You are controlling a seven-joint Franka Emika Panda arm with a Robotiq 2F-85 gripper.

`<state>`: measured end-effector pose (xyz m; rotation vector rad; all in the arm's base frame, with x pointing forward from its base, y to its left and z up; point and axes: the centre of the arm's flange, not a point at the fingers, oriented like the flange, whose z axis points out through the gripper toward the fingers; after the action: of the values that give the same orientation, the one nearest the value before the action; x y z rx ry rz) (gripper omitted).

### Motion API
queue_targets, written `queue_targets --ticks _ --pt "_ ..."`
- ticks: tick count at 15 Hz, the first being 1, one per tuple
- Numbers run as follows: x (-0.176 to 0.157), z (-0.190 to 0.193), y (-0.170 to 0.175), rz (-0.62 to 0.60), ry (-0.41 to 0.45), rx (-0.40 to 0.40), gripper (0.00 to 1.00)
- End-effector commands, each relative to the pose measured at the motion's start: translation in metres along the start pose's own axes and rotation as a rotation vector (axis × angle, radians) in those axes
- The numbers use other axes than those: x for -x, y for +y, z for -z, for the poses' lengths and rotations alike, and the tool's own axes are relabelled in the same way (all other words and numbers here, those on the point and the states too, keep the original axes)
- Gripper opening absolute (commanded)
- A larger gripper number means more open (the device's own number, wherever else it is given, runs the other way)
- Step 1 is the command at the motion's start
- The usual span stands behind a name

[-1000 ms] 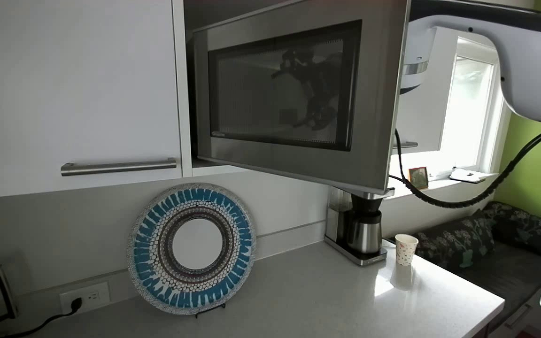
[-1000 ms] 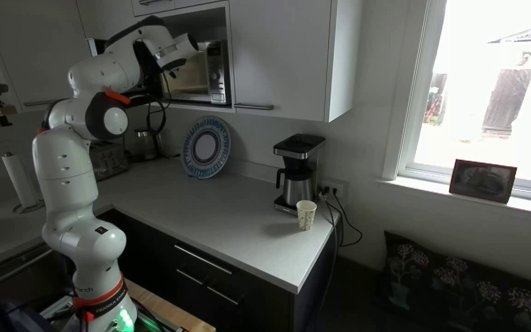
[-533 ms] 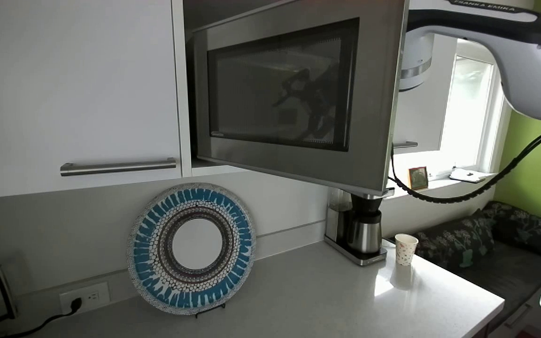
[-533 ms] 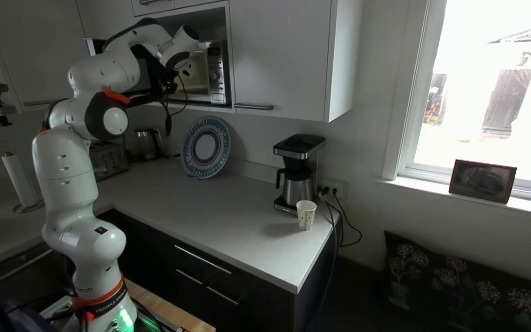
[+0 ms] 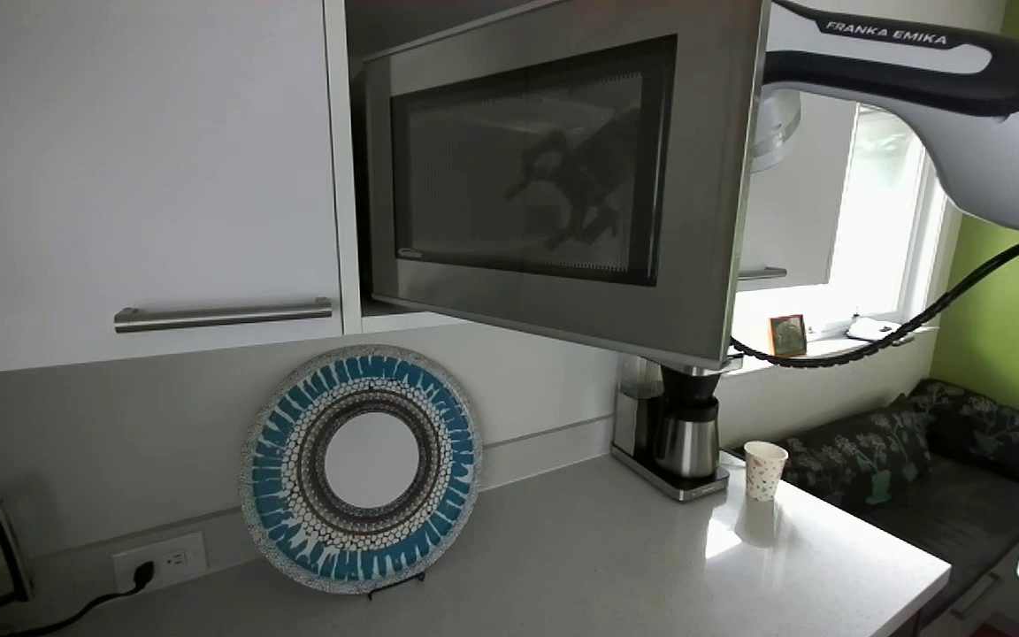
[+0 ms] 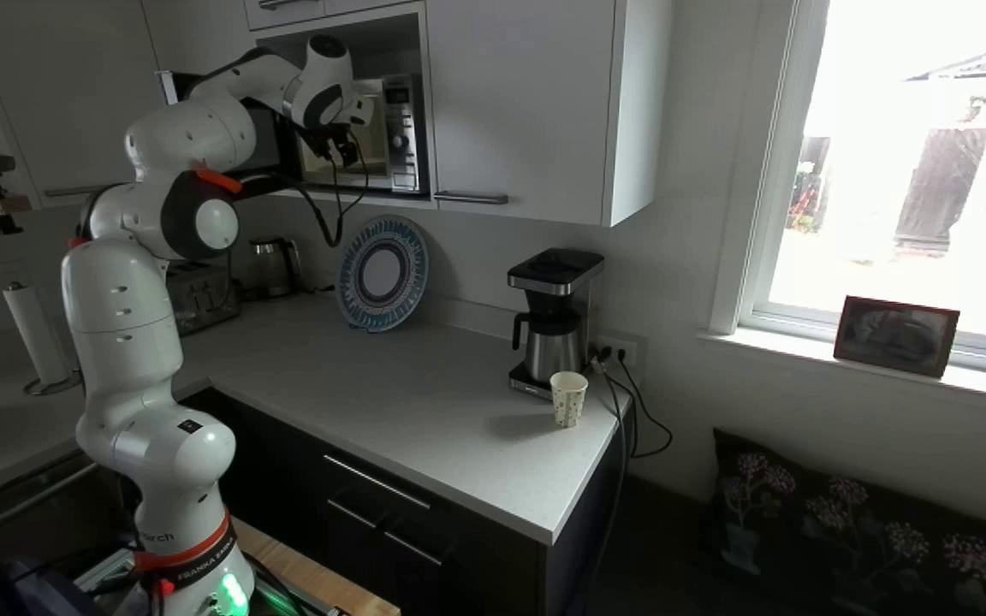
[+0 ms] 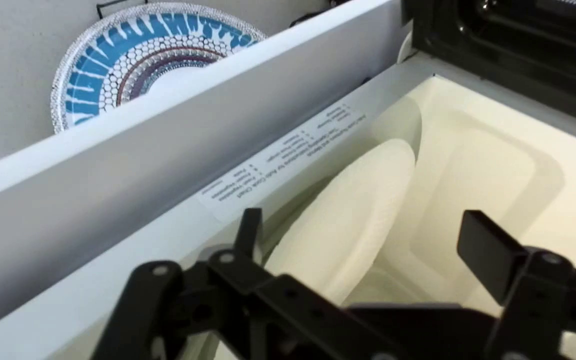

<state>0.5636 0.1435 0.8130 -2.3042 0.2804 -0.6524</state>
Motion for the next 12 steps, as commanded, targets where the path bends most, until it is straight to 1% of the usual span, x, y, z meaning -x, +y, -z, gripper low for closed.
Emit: queue_targets --ticks 1,3,4,5,7,8,10,12 --pt "0.000 -0.001 -0.002 0.008 0.011 0.002 1.00" --pt "0.000 -0.001 -0.002 0.016 0.016 0.004 1.00" --pt "-0.003 0.002 0.001 0.031 0.020 0.078 1.00" --pt "-0.005 0.003 0.005 0.039 0.025 0.127 1.00" --pt "-0.012 0.001 0.015 0.062 0.032 0.209 1.00" --pt "-0.016 -0.001 0.019 0.076 0.032 0.236 1.00" --pt "-0.021 -0.002 0.023 0.095 0.045 0.255 1.00" --pt "-0.026 -0.001 0.019 0.125 0.084 0.245 1.00"
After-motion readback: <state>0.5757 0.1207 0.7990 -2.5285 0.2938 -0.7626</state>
